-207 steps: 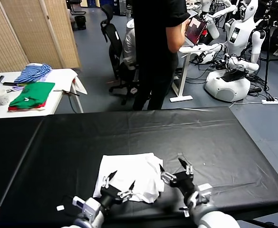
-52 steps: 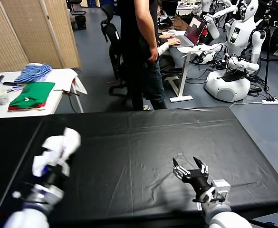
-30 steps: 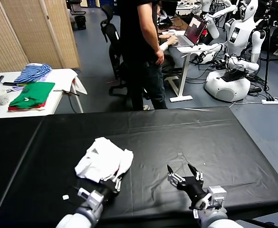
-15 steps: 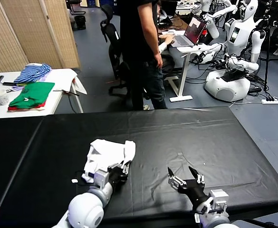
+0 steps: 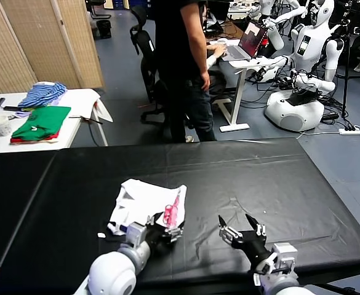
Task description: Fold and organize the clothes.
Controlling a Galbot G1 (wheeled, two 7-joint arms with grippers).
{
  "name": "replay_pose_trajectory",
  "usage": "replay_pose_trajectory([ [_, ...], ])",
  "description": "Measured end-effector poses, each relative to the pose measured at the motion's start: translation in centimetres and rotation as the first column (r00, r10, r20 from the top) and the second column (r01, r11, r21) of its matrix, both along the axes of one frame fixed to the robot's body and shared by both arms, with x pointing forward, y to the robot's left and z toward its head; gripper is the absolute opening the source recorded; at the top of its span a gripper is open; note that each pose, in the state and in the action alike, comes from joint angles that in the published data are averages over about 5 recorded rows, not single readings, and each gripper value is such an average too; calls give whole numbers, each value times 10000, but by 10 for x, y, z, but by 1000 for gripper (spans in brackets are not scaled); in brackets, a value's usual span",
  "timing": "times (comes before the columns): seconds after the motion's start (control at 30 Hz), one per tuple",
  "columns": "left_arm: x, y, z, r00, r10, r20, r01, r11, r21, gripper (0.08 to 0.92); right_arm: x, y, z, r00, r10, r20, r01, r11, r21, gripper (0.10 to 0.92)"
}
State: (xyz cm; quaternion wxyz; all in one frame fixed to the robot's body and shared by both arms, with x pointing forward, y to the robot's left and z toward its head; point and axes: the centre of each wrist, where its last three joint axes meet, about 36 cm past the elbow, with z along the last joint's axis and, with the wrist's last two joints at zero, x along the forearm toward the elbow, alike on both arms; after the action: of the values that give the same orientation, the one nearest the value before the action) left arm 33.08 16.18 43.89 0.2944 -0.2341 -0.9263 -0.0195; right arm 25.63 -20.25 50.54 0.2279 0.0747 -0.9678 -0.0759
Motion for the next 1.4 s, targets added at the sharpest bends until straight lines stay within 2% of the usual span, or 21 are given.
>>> replay_pose_trajectory([
  [0.1,-4,4,5,9998,-206,-33,203,9971,-736,906,3,-4,5,10000,-23,-17,24,9985,551,907],
  [0.2,-10,11,11,9999,-101,106,118,9856,-1690,907,8,-8,7,10000,23,49,-28,9938,1112,907],
  [0.3,-14,22,18,9988,338,364,-247,9737,-2266,907,14,-8,3,9999,123,8,-123,9910,1333,907],
  [0.4,-17,32,26,9919,1016,758,-835,9736,-2126,907,22,-3,-8,9993,305,-198,-274,9894,1423,907],
  [0.5,-18,44,29,9784,1648,1246,-1508,9819,-1146,907,31,5,-20,9974,616,-385,-552,9872,1494,907],
  [0.6,-21,55,28,9624,2079,1750,-2138,9768,154,907,42,14,-32,9937,1048,-392,-982,9848,1432,907],
  [0.73,-30,68,30,9380,2577,2317,-2832,9554,839,907,57,27,-47,9863,1631,-259,-1588,9797,1225,907],
  [0.83,-36,75,31,9229,2896,2537,-3230,9410,1010,907,69,38,-57,9809,1924,-280,-1881,9754,1152,907],
  [0.9,-39,78,32,9167,3048,2583,-3412,9336,1091,907,75,44,-63,9779,2064,-328,-2016,9730,1119,907],
  [1.03,-44,80,30,9105,3233,2577,-3620,9245,1191,907,83,53,-72,9726,2280,-449,-2222,9690,1078,907],
  [1.2,-46,80,29,9070,3340,2564,-3735,9194,1236,907,87,59,-79,9678,2443,-606,-2369,9654,1085,897],
  [1.4,-47,80,29,9049,3385,2581,-3787,9171,1250,907,90,62,-82,9639,2578,-659,-2499,9621,1095,768],
])
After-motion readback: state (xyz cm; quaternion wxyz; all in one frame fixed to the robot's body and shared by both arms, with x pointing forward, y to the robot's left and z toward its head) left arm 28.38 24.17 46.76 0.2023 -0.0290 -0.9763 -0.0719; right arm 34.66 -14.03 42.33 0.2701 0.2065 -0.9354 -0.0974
